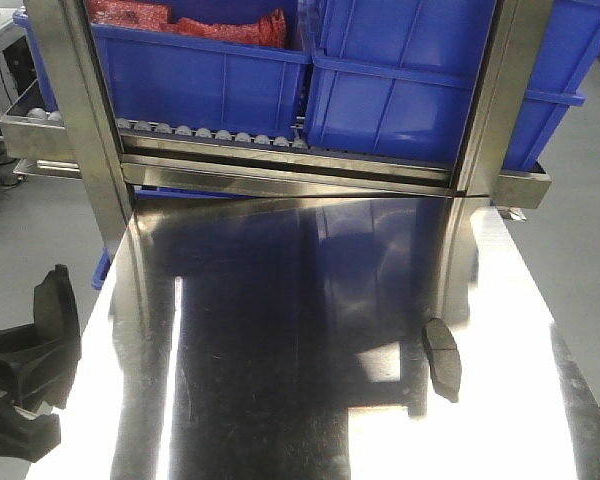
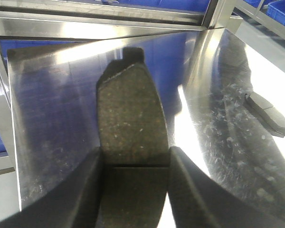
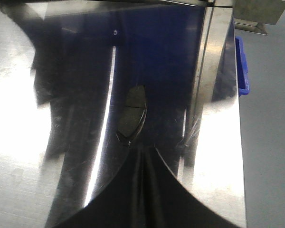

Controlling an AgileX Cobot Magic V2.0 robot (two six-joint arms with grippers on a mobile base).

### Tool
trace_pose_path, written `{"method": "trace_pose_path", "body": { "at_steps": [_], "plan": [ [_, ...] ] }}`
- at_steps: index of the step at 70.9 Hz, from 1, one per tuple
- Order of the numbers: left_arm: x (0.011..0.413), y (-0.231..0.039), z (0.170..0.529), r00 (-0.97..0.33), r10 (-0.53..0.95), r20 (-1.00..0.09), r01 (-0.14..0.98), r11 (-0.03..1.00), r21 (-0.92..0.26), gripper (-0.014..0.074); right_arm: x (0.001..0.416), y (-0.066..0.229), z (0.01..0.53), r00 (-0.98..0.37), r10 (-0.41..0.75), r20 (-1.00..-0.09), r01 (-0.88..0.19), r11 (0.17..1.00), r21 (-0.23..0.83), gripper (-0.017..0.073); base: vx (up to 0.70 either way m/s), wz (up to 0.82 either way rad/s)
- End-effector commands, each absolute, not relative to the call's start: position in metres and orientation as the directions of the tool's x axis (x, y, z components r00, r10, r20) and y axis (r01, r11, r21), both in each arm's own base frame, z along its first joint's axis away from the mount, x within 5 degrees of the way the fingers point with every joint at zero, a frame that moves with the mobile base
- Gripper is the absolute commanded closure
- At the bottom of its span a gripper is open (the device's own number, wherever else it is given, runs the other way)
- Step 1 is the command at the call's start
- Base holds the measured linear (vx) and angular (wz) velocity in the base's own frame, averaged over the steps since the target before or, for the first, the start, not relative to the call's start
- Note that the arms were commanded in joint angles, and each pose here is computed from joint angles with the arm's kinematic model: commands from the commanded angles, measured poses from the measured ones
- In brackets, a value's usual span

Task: Move and align brake pads A on conveyor
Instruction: 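Lower the right gripper onto the remaining brake pad and close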

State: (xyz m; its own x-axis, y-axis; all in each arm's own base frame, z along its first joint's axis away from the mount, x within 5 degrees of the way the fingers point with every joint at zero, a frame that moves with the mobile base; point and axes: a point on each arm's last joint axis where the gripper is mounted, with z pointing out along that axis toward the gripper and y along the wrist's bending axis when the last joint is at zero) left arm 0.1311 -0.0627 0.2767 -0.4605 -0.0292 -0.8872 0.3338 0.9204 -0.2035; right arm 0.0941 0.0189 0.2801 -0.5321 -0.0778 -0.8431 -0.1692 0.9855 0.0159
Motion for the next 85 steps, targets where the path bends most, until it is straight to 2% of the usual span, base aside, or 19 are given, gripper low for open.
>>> {"method": "trace_pose_path", "body": {
  "at_steps": [1, 8, 15, 21, 32, 37, 46, 56, 64, 85],
  "plan": [
    [0.134, -0.065, 0.296, -0.349, -0.078, -0.934, 0.366, 0.906, -0.212, 0.0385, 0.098, 0.019, 0.294, -0.45, -0.075, -0.89, -0.176, 0.984, 0.006, 0.0568, 0.0, 0.0],
    [0.134, -0.065, 0.296, -0.349, -0.078, -0.934, 0.366, 0.906, -0.212, 0.0385, 0.098, 0.019, 0.294, -0.45, -0.075, -0.89, -0.176, 0.984, 0.006, 0.0546, 0.0, 0.0],
    [0.134, -0.065, 0.296, -0.349, -0.078, -0.934, 0.366, 0.906, -0.212, 0.0385, 0.098, 0.019, 0.294, -0.45, -0.075, -0.89, -0.176, 0.984, 0.006, 0.0461, 0.0, 0.0],
    [0.134, -0.065, 0.296, -0.349, -0.078, -0.934, 0.366, 0.906, -0.212, 0.0385, 0.098, 0.019, 0.294, -0.449, -0.076, -0.89, -0.177, 0.984, 0.005, 0.0309, 0.0, 0.0],
    [0.134, -0.065, 0.296, -0.349, -0.078, -0.934, 0.366, 0.906, -0.212, 0.0385, 0.098, 0.019, 0.294, -0.444, -0.095, -0.891, -0.18, 0.984, -0.015, -0.0055, 0.0, 0.0],
    [0.134, -0.065, 0.296, -0.349, -0.078, -0.934, 0.366, 0.906, -0.212, 0.0385, 0.098, 0.019, 0.294, -0.443, -0.099, -0.891, -0.18, 0.983, -0.019, -0.0171, 0.0, 0.0],
    [0.134, -0.065, 0.296, -0.349, -0.078, -0.934, 0.366, 0.906, -0.212, 0.0385, 0.101, 0.02, 0.295, -0.441, -0.101, -0.892, -0.181, 0.983, -0.021, -0.0162, 0.0, 0.0],
    [0.134, -0.065, 0.296, -0.348, -0.079, -0.934, 0.366, 0.906, -0.213, 0.0385, 0.122, 0.025, 0.29, -0.55, -0.106, -0.828, -0.169, 0.986, -0.015, -0.0141, 0.0, 0.0],
    [0.134, -0.065, 0.296, -0.348, -0.079, -0.934, 0.366, 0.906, -0.213, 0.0385, 0.15, 0.032, 0.288, -0.652, -0.131, -0.747, -0.165, 0.986, -0.029, -0.0132, 0.0, 0.0],
    [0.134, -0.065, 0.296, -0.348, -0.079, -0.934, 0.366, 0.906, -0.213, 0.0385, 0.236, 0.056, 0.275, -0.783, -0.132, -0.608, -0.152, 0.988, -0.019, -0.0119, 0.0, 0.0]
  ]
}}
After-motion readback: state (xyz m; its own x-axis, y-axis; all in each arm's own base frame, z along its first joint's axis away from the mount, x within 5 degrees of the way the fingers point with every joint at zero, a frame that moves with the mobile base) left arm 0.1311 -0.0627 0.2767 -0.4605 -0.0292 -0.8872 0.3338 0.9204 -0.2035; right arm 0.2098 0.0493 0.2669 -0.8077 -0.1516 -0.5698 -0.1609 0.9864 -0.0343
